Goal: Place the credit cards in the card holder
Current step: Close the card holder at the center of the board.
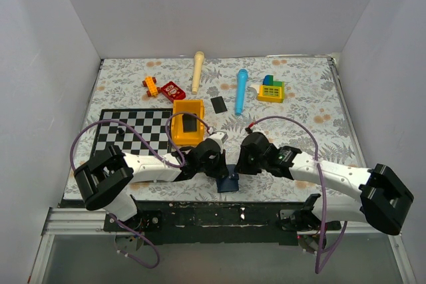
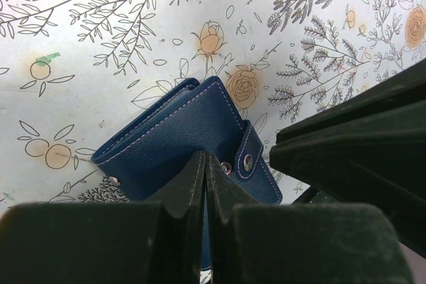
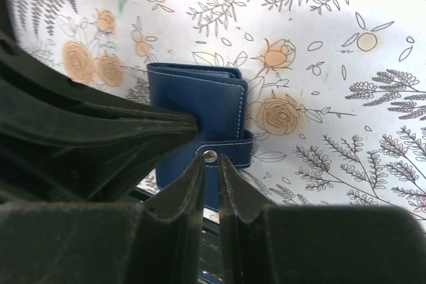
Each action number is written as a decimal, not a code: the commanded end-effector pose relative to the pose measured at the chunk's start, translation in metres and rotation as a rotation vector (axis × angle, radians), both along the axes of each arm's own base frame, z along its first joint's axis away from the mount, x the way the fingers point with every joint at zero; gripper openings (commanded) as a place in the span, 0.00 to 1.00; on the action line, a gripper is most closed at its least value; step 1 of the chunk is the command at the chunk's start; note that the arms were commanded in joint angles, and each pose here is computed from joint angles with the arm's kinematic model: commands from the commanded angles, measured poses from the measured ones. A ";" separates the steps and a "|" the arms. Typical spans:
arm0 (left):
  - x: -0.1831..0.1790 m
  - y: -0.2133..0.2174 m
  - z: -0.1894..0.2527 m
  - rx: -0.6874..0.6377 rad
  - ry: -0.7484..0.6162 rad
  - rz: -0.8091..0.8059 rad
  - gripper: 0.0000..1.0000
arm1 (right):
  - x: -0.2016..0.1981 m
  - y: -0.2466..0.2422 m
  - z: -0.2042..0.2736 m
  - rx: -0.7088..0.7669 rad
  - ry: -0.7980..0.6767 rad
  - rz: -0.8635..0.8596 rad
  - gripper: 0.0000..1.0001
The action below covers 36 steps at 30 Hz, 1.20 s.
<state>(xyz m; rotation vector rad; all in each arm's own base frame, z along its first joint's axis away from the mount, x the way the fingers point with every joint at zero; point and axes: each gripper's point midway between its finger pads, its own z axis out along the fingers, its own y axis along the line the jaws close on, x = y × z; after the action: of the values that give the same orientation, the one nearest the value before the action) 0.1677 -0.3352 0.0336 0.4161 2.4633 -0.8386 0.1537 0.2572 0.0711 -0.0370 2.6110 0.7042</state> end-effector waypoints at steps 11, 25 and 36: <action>-0.005 0.012 -0.014 0.061 0.023 0.000 0.00 | 0.000 0.015 -0.011 0.004 0.050 0.036 0.21; -0.006 0.013 -0.015 0.062 0.025 -0.001 0.00 | -0.004 0.021 -0.022 0.009 0.083 0.055 0.20; -0.007 0.015 -0.016 0.065 0.026 0.002 0.00 | -0.005 0.022 -0.028 -0.009 0.103 0.062 0.20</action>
<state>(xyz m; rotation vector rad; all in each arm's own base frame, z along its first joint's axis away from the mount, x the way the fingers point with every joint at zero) 0.1677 -0.3351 0.0335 0.4160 2.4642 -0.8373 0.1449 0.2703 0.0403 -0.0725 2.7275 0.7137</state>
